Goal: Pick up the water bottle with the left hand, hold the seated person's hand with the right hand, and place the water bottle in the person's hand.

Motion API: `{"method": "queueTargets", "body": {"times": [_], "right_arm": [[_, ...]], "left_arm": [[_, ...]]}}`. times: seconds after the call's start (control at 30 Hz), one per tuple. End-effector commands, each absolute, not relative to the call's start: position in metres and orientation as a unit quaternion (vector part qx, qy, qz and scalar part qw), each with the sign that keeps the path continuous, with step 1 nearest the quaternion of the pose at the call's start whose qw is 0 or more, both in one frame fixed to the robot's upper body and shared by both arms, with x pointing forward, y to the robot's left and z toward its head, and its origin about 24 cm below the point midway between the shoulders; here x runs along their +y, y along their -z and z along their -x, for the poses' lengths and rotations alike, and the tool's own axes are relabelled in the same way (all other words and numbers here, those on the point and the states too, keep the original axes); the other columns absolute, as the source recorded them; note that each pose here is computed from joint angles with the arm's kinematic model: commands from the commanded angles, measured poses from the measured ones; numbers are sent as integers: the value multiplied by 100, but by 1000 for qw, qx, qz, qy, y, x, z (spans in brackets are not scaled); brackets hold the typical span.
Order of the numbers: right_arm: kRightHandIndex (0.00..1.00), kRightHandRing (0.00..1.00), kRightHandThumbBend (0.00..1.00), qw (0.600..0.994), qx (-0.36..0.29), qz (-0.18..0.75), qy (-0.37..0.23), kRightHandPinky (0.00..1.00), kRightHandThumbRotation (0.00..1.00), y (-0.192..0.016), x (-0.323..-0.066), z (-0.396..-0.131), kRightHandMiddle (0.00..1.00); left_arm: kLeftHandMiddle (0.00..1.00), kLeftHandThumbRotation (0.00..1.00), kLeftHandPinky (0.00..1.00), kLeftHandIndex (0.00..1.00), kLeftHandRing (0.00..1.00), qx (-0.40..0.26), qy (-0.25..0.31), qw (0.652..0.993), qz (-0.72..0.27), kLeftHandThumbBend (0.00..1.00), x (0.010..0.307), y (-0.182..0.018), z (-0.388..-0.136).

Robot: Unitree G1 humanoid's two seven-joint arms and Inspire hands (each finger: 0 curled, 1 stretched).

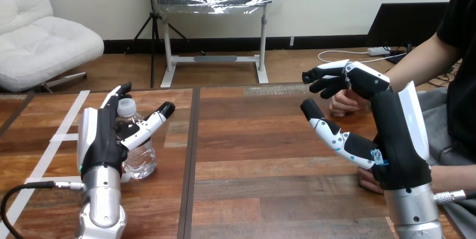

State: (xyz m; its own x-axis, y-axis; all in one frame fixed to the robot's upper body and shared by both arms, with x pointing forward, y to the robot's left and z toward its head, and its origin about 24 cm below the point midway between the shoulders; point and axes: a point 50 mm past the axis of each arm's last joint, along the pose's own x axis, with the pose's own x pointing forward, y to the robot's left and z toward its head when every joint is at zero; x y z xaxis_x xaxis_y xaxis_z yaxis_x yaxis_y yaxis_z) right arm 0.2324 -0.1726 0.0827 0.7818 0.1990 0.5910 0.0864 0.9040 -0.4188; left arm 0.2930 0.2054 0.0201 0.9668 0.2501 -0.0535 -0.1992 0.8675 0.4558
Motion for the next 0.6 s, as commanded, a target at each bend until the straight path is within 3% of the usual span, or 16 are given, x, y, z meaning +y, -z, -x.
{"method": "queueTargets", "body": {"times": [0.0, 0.57], "right_arm": [[58, 56, 46, 902, -373, 217, -28, 48, 0, -102, -169, -238, 63], [58, 56, 46, 902, -371, 219, -27, 48, 1, -103, -169, -238, 63]], "left_arm": [[86, 51, 81, 87, 85, 32, -107, 969, -223, 79, 195, -31, -298], [86, 53, 81, 87, 85, 29, -101, 969, -222, 80, 192, -31, -297]]}}
